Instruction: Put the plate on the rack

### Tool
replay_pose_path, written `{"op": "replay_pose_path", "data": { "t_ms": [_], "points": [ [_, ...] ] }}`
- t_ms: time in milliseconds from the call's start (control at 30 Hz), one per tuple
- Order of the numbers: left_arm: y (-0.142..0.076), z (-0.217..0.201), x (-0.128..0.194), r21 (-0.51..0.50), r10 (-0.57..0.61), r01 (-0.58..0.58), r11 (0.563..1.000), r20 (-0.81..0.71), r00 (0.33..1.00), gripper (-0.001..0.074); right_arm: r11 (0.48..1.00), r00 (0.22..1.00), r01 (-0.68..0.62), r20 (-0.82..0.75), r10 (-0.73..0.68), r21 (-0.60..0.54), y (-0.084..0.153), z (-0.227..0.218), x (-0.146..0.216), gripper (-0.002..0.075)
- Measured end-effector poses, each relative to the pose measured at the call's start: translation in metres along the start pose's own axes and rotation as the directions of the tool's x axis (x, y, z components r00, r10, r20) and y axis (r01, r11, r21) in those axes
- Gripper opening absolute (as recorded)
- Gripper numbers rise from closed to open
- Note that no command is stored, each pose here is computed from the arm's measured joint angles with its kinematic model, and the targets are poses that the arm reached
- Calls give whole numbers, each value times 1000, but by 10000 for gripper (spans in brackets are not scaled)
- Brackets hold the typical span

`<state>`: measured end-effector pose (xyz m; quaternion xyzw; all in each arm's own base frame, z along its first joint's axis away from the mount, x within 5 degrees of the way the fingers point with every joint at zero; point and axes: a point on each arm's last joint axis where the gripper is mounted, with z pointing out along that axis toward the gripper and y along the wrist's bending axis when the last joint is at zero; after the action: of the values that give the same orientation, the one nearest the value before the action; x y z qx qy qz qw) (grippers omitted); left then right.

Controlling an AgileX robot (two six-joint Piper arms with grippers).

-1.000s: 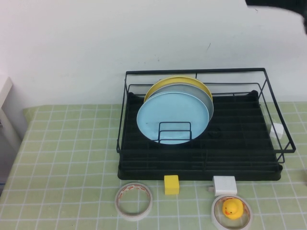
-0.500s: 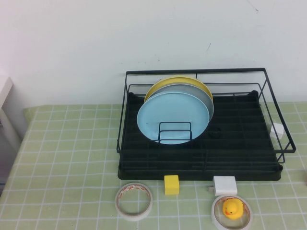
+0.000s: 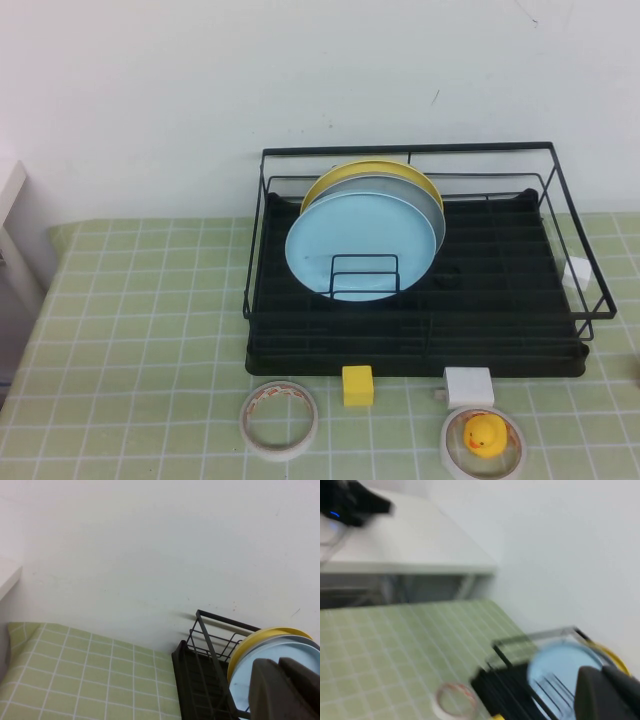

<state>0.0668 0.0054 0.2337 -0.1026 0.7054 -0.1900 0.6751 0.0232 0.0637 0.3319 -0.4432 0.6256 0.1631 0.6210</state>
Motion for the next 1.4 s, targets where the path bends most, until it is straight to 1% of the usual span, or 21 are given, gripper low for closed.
{"op": "replay_pose_path", "data": {
  "t_ms": [100,200,300,367,433,533,567,600,633,700,800,867,967,1167,1300,1400],
  "points": [
    [0,0,0,0,0,0,1000,0,1000,-1,992,999,-44,-13,46,122,-3,5,27,2],
    [0,0,0,0,0,0,1000,0,1000,-1,958,996,-81,-4,85,275,-11,9,50,1],
    [0,0,0,0,0,0,1000,0,1000,-1,890,985,-166,32,169,424,-21,13,74,0],
    [0,0,0,0,0,0,1000,0,1000,-1,821,972,-223,61,225,525,-26,13,91,0],
    [0,0,0,0,0,0,1000,0,1000,-1,761,967,-227,47,250,608,-29,12,110,0],
    [0,0,0,0,0,0,1000,0,1000,-2,697,967,-194,13,255,690,-26,10,138,0],
    [0,0,0,0,0,0,1000,0,1000,-2,674,962,-215,35,271,706,-24,9,145,0],
    [0,0,0,0,0,0,1000,0,1000,-2,668,961,-222,45,273,710,-22,8,148,0],
    [0,0,0,0,0,0,1000,0,1000,-2,656,948,-268,73,309,705,-20,8,149,0],
    [0,0,0,0,0,0,1000,0,1000,-2,630,915,-334,80,395,701,-15,7,156,0],
    [0,0,0,-5,-2,2,1000,1,1000,-1,580,886,-293,-12,463,760,-10,1,168,-1],
    [0,0,0,-5,-6,6,1000,0,1000,-2,530,874,-253,-43,483,810,-9,-5,173,0],
    [0,0,0,-5,-6,6,1000,0,1000,-1,492,851,-234,-68,521,839,-7,-9,178,-1],
    [0,0,0,-5,-6,6,1000,0,1000,-2,486,835,-251,-67,546,837,-6,-9,179,-1],
    [1,0,0,-7,-6,6,1000,1,1000,-1,507,836,-265,-67,545,820,-5,-8,178,-1],
    [1,0,0,-7,-6,6,1000,1,1000,-1,509,834,-275,-61,548,815,-5,-7,178,-1]
  ]
}}
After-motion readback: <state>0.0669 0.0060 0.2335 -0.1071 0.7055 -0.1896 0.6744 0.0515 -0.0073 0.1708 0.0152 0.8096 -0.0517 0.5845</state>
